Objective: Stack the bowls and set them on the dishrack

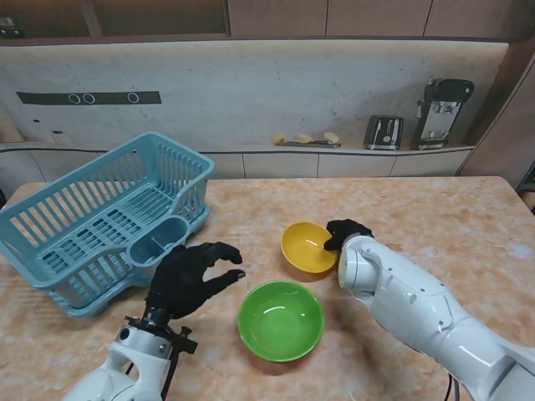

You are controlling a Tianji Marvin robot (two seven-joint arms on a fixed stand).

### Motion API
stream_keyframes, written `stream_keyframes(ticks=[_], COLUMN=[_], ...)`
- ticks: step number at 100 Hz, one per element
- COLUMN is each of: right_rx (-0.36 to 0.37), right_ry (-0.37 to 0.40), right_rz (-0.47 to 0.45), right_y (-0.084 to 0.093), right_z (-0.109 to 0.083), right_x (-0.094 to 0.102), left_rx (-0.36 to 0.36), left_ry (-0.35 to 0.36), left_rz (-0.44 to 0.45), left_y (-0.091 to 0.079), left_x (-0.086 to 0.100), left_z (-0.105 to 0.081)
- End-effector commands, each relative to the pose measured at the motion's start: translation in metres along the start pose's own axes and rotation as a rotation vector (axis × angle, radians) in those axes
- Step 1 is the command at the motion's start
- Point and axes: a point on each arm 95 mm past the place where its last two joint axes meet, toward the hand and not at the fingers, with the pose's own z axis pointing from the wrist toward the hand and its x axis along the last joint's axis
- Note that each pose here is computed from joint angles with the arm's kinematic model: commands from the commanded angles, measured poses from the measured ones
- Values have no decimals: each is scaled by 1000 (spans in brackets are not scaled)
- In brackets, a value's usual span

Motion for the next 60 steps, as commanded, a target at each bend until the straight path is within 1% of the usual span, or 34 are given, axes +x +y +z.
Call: stream_keyframes(ticks=[1,38,60], right_rx=[22,-21,-59], right_ry=[-9,-44,-47], right_rz=[19,153,199], right_y=[-9,-3,2], right_z=[-2,-9,-17], right_x=[2,-7,-13], left_rx=[-11,-15,-14], left_ry=[2,2,2], left_rz=[-7,-5,-4], left_y=[0,0,0], left_x=[3,2,2], left_z=[-2,-2,-2])
